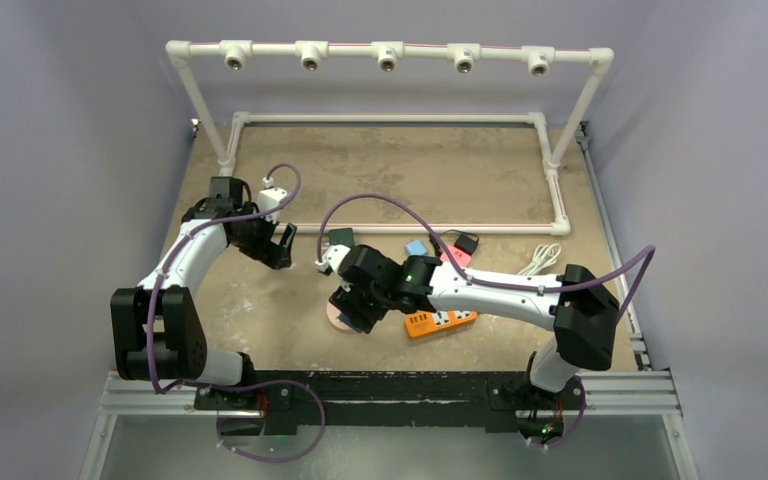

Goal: Insert the plug

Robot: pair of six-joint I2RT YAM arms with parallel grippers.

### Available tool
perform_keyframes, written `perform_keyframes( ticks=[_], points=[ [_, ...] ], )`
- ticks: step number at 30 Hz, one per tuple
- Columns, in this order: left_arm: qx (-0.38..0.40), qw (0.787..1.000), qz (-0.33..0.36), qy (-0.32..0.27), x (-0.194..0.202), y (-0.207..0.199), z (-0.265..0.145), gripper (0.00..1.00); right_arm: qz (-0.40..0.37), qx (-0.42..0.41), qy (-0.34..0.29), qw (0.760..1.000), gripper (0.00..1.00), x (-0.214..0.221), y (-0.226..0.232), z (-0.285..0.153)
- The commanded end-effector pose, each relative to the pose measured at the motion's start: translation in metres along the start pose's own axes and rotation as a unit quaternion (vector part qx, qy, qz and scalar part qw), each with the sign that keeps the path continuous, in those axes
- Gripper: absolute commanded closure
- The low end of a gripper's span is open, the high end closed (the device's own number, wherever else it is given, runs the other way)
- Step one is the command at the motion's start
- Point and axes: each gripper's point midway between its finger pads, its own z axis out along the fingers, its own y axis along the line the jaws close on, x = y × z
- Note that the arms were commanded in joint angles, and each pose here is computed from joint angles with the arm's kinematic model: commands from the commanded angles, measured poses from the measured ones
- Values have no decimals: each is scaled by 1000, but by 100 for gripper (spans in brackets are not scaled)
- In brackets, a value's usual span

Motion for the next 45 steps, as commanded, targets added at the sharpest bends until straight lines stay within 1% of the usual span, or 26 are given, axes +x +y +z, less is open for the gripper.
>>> perform_keyframes(
  ticks=[1,22,35,45],
  points=[
    [-14,1000,11,-21,-12,6,-10,6,-2,0,-29,1000,100,-13,-1,-3],
    [-13,1000,11,-19,-10,6,-10,6,-22,37,-27,999,100,-6,-16,7],
    [-15,1000,13,-19,-10,7,-10,6,-25,34,-9,999,100,3,-15,10],
    [-17,1000,13,-20,-11,9,-11,6,-24,37,-7,999,100,4,-17,14]
  ],
)
